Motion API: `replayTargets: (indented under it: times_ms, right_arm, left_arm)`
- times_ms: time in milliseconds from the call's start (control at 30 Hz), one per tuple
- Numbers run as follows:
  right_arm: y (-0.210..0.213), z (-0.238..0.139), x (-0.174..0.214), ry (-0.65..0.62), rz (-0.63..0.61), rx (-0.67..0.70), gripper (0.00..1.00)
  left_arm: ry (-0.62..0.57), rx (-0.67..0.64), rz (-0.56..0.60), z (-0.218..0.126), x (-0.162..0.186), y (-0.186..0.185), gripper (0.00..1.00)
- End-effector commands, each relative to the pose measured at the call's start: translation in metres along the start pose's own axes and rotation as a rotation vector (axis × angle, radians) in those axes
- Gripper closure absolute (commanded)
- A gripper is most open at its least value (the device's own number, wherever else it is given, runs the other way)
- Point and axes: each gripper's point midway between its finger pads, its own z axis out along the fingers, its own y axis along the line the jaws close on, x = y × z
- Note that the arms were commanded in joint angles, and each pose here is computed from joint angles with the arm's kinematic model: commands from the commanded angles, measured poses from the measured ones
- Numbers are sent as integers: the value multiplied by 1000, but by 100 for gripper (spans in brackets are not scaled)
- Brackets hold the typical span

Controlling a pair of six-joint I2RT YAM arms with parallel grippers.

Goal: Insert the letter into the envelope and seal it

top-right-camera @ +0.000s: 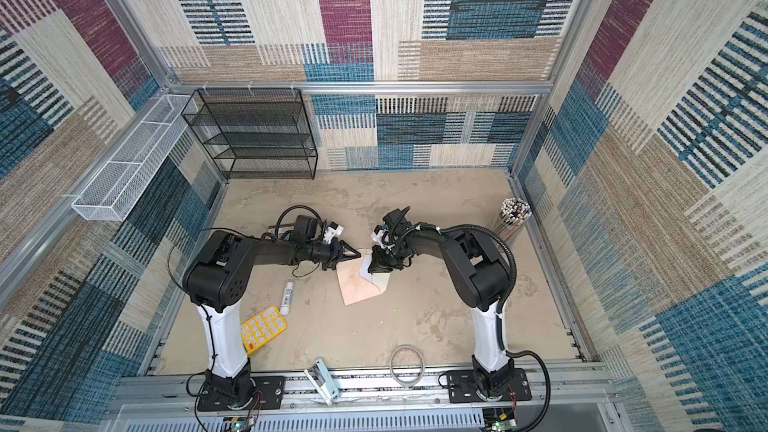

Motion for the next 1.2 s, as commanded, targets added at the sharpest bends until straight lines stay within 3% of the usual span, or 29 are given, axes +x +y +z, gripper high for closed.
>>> replayTargets:
  times_ms: [0,100,167,433,633,800,1167]
  right_arm:
    - [-3,-2,-7,-24,-13,37,96]
    - [-7,-10,-11,-44,-21,89,92]
    - [-9,-17,-13,-60,-27,126,83]
    - [2,-39,-16,-109,-46,150,67]
    - [7,-69,-24,-177,-62,200,62]
    - [-16,-88,-29,-217,-27,236,59]
    - [-36,-66,-29,-163,-16,219,53]
  left_arm:
    - [-6,-34,-19,-1,-1,8,55]
    - [-17,-60,-8,-7,-2,8,48]
    - [-22,-89,9,-14,-3,7,43]
    - [-54,-182,83,-40,-10,-9,28]
    - [-88,-255,107,-63,-5,-17,28]
    - [-94,-323,103,-81,10,-11,28]
    - [-71,-325,41,-92,38,0,32]
